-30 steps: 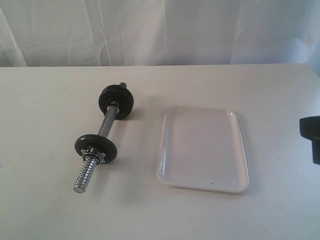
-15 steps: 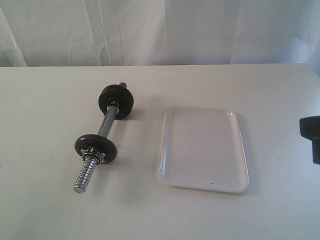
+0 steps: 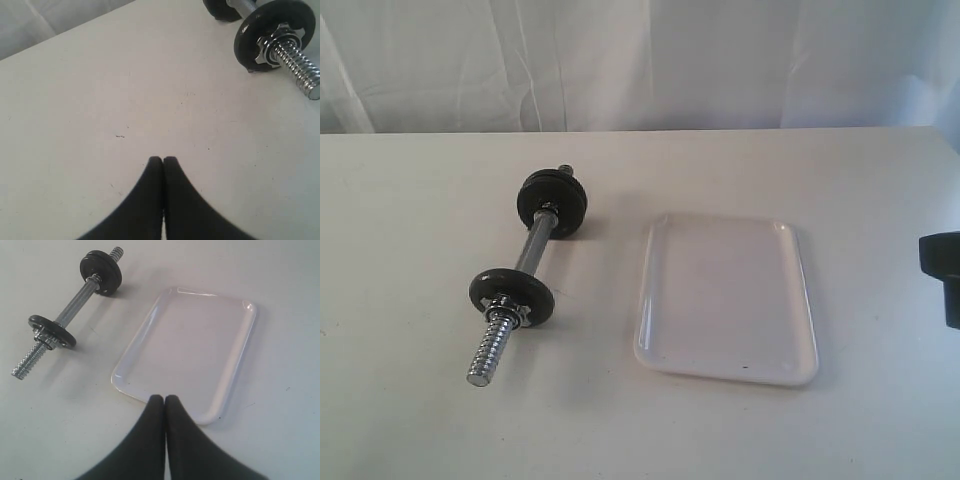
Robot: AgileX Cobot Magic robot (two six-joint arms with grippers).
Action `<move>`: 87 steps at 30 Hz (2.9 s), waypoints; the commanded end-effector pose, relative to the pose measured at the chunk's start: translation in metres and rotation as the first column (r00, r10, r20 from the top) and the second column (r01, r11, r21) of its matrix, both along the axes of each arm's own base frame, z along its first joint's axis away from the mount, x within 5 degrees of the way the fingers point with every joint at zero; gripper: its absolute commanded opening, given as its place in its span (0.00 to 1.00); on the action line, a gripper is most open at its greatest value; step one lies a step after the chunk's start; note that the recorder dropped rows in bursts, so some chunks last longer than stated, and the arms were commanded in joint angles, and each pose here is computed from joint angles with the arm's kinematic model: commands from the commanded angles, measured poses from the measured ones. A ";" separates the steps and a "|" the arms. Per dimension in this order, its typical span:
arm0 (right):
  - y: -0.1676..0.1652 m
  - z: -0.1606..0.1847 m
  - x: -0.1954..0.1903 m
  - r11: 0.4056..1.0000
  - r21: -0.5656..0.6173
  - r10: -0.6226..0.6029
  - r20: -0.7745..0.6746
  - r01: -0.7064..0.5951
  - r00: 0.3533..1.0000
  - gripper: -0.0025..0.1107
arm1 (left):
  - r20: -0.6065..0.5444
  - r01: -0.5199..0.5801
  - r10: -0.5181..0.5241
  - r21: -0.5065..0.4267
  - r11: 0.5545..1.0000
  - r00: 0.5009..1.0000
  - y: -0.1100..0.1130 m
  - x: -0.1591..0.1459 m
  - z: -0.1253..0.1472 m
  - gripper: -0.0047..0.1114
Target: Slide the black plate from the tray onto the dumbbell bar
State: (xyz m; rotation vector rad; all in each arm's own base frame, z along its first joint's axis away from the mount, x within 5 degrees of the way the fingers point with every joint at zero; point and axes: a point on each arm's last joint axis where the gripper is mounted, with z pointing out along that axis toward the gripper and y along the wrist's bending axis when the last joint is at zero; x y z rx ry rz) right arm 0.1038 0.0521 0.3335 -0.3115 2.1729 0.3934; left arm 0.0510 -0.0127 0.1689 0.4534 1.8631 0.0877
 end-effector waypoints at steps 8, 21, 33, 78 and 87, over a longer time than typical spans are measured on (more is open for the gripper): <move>-0.016 -0.015 -0.019 0.998 -0.066 0.012 0.252 0.005 0.968 0.02 | -0.004 0.000 0.000 -0.005 1.000 1.000 0.000 0.000 -0.001 0.04; -0.043 -0.114 -0.045 0.966 -0.013 -0.235 0.362 0.257 0.902 0.02 | -0.004 0.000 0.000 -0.005 1.000 1.000 0.000 0.000 -0.001 0.04; -0.049 -0.144 -0.050 0.938 -0.006 -0.323 0.360 0.348 0.876 0.02 | -0.004 0.000 0.000 -0.005 1.000 1.000 0.000 0.000 -0.001 0.04; -0.049 -0.151 -0.049 0.939 -0.001 -0.320 0.367 0.345 0.873 0.02 | -0.004 0.000 0.000 -0.005 1.000 1.000 0.000 0.000 -0.001 0.04; -0.049 -0.151 -0.049 0.939 -0.001 -0.320 0.367 0.345 0.873 0.02 | -0.004 0.000 0.000 -0.005 1.000 1.000 0.000 0.000 -0.001 0.04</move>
